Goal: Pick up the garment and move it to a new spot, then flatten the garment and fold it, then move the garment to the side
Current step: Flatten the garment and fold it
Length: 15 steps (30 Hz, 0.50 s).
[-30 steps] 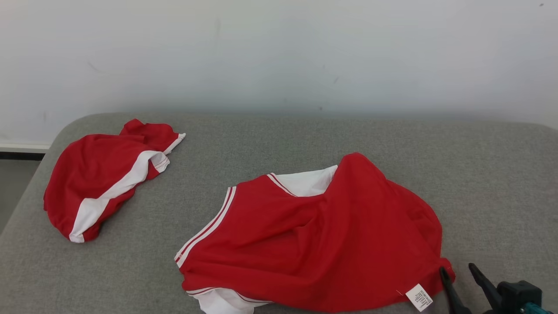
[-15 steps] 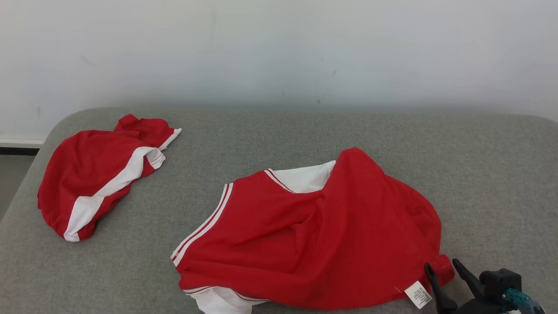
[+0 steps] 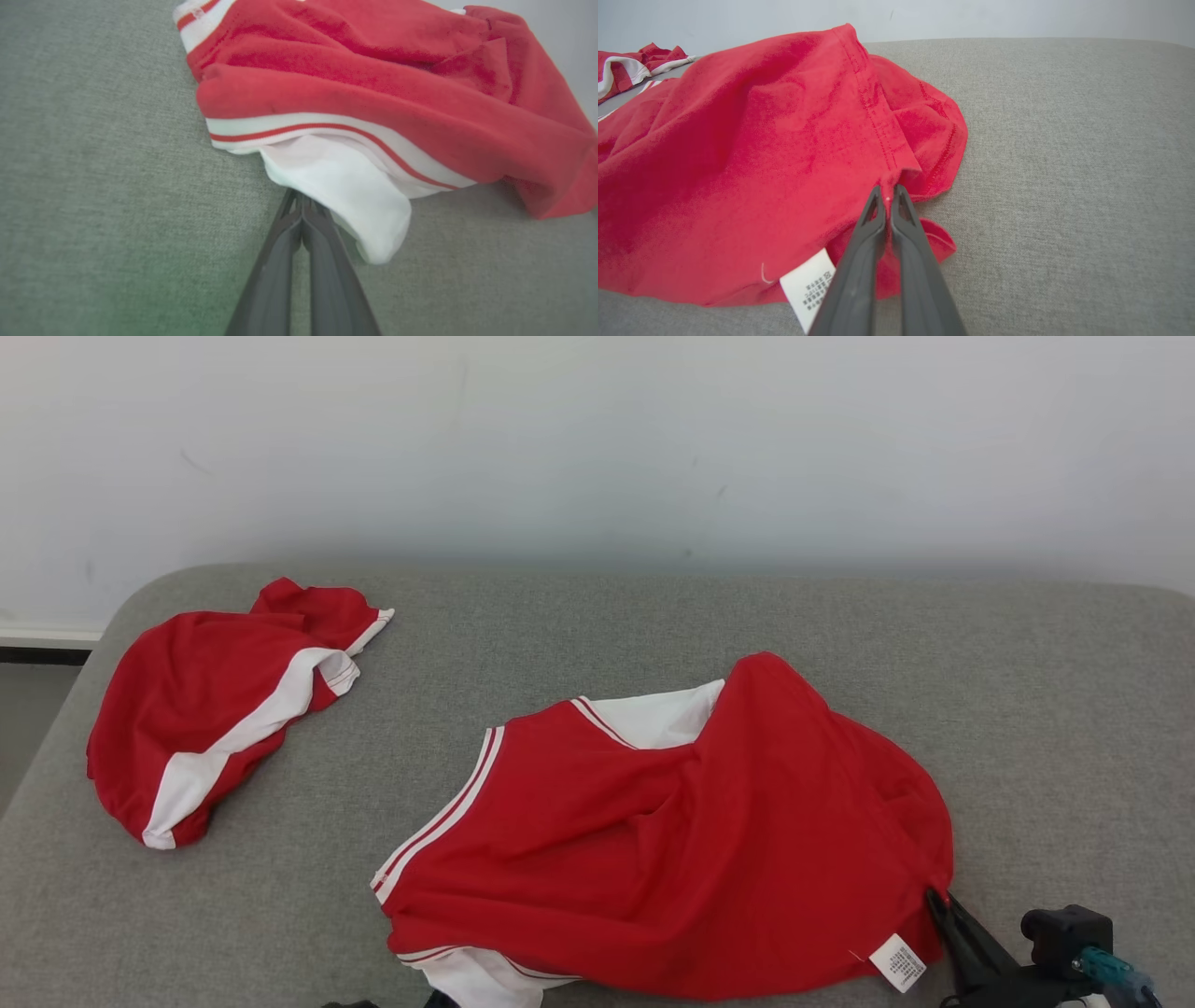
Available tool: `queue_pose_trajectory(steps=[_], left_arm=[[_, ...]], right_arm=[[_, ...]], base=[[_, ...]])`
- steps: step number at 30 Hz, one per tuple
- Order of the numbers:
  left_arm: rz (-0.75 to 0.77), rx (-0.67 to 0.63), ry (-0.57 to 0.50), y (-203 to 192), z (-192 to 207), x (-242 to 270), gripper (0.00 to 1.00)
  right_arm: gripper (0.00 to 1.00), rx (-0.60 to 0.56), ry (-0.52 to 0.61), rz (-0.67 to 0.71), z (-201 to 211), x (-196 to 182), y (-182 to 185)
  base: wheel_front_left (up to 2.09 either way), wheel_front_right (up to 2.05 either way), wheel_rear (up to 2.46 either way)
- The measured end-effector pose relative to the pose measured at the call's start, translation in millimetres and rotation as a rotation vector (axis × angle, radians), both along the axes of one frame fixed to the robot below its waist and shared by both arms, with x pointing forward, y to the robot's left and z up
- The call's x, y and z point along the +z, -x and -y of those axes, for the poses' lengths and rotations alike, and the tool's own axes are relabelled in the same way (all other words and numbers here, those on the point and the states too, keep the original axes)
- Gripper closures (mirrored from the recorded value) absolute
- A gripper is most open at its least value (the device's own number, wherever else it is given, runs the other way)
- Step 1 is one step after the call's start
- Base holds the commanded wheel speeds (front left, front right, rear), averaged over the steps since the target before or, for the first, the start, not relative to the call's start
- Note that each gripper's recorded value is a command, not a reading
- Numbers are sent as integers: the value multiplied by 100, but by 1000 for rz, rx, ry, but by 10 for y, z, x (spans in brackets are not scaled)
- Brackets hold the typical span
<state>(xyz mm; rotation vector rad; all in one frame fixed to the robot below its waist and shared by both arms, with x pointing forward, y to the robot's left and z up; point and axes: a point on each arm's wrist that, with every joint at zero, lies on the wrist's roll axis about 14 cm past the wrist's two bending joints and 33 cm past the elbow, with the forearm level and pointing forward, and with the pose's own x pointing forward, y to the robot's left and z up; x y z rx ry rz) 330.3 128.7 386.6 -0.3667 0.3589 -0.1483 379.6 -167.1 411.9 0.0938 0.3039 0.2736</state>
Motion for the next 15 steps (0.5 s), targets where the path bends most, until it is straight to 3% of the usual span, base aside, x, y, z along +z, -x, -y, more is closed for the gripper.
queue_pose_trajectory(steps=[7,15], left_arm=[[104,106,96,-113,-159,317,100],[207,156,92,-136,-354,591,100]], right_arm=[[100,13,-47,93,-72,264,51],[100,-11,-74,156,-14,445,95]], base=[[0,0,0],[0,0,0]])
